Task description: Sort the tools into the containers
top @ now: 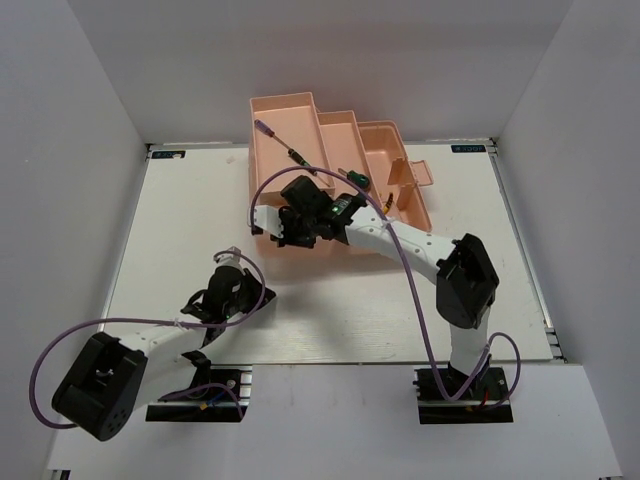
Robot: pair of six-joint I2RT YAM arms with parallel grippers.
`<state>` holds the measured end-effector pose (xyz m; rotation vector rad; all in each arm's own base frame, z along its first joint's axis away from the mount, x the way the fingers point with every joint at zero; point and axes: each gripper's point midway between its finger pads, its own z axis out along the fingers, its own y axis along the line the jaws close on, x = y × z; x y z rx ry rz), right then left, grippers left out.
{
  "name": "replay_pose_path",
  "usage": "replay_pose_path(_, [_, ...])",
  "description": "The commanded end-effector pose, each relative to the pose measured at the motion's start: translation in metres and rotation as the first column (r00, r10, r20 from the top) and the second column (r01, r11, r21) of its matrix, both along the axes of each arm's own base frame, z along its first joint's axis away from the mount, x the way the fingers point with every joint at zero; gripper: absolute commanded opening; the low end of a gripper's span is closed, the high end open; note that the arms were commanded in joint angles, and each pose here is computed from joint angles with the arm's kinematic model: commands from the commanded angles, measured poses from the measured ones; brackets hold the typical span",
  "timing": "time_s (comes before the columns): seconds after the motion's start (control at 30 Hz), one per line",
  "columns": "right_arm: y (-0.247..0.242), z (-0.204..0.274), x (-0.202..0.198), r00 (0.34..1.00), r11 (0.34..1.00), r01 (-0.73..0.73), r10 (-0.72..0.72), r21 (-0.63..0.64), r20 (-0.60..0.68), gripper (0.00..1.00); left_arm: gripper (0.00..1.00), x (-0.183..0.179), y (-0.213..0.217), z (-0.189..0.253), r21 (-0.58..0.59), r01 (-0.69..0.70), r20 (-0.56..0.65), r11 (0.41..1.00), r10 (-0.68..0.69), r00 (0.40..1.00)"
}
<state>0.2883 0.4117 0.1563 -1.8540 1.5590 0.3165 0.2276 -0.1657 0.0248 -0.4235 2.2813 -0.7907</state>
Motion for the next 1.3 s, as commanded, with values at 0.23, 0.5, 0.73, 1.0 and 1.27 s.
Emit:
replay_pose_path(0.23, [-0.001,0.146,0.012,0.982,0.950,0.052,-0.106,0.309,0.159,0.00,0.14,0.040,0.035,0.029,-0.032,-0.252,0.092,0.967,0.254,0.963])
replay_pose_path(0.5, [-0.007,0.140,0.008,0.986,0.927,0.136,-0.162,0.348,0.045,0.00,0.15,0.066,0.021,0.027,-0.192,-0.260,0.031,0.946,0.270,0.962])
replay_pose_path(0.73, [-0.004,0.139,0.002,0.972,0.885,0.227,-0.182,0.405,-0.148,0.00,0.15,0.091,0.013,0.031,-0.297,-0.227,0.035,0.928,0.248,0.968])
replay_pose_path(1.0, [-0.002,0.132,-0.009,0.941,0.872,0.243,-0.105,0.425,-0.322,0.00,0.13,0.128,0.013,0.051,-0.348,-0.199,0.072,0.916,0.238,0.969])
replay_pose_path(1.27, [-0.008,0.122,-0.029,0.900,0.869,0.233,-0.023,0.436,-0.434,0.00,0.15,0.162,0.029,0.064,-0.429,-0.248,0.040,0.869,0.293,0.955])
